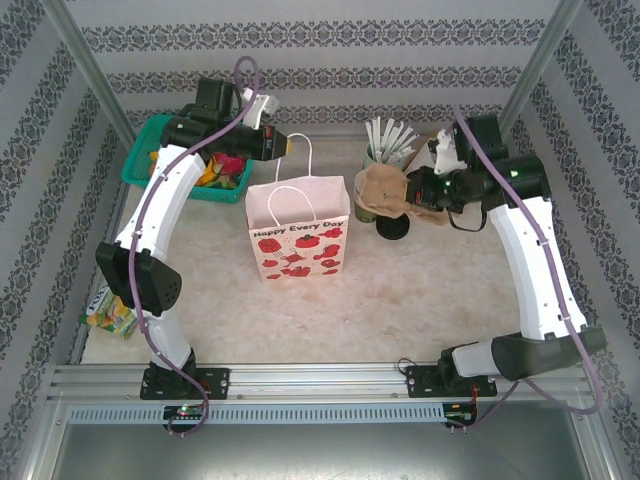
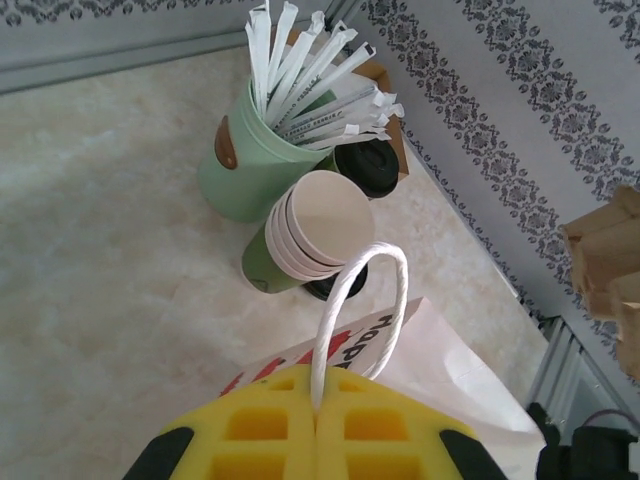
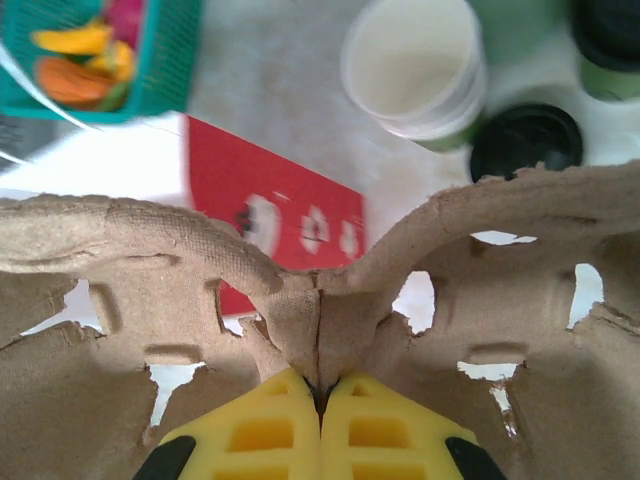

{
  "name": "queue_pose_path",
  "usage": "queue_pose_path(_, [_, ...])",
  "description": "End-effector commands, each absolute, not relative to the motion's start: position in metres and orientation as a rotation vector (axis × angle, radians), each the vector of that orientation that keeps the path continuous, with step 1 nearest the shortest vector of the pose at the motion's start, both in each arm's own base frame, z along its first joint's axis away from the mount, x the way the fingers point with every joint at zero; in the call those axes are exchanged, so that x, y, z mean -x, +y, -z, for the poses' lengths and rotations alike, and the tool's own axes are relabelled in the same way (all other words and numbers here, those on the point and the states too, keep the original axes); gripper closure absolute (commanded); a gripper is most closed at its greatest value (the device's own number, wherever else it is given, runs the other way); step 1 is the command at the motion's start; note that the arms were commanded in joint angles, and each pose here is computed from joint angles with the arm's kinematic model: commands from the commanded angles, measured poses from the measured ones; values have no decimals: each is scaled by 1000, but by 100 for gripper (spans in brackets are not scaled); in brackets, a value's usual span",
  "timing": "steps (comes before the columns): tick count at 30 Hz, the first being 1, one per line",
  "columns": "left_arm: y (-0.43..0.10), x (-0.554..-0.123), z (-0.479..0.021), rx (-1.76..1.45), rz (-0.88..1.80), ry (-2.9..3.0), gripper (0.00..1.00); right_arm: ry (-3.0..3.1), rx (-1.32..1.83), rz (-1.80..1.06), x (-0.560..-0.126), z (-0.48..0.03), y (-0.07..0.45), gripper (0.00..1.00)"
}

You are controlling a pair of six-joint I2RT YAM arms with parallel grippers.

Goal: Pack the takeout coffee

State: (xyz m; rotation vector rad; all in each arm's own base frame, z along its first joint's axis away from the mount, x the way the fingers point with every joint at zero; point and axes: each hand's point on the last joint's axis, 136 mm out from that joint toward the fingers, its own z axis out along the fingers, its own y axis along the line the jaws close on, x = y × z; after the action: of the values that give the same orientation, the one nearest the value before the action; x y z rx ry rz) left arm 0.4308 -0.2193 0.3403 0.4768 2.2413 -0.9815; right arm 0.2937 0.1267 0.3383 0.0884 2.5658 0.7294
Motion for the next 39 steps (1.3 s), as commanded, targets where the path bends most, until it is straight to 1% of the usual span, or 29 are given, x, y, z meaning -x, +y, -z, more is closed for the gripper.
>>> queue_pose_path(1, [-222, -425, -356, -323, 1003, 2268, 100, 2490, -18, -982, -298, -373, 164, 100])
queue_pose_path(4, [-225, -422, -360, -274, 969, 2277, 100, 2430, 54, -1072, -308, -395, 188, 100])
queue_pose_path(9, [-230, -419, -359, -229, 1011, 2294, 100, 2347, 175, -1269, -314, -422, 234, 100])
queue_pose_path(16, [-228, -424, -355, -207, 989, 2306, 100, 2328, 259, -1463, -318, -421, 279, 100])
queue_pose_path(19, [-229, -425, -355, -211, 998, 2302, 100, 2360, 268, -1521, -316, -412, 290, 100])
queue_pose_path(30, [-233, -425, -351, -252, 1016, 2297, 100, 2516, 194, -1510, -320, -360, 295, 100])
queue_pose_path(35, [-234, -428, -351, -280, 1007, 2282, 100, 2590, 165, -1419, -323, -335, 290, 100])
queue_pose_path(36, [-233, -429, -351, -280, 999, 2283, 93, 2595, 155, -1411, -325, -332, 290, 100])
queue_pose_path(37, [-232, -430, -350, -282, 993, 2282, 83, 2600, 149, -1407, -326, -330, 290, 100])
queue_pose_path(38, [-230, -430, -351, -286, 986, 2281, 66, 2603, 139, -1397, -327, -328, 289, 100])
queue_pose_path(39, [-228, -429, -353, -287, 974, 2277, 53, 2604, 137, -1385, -327, -326, 289, 100])
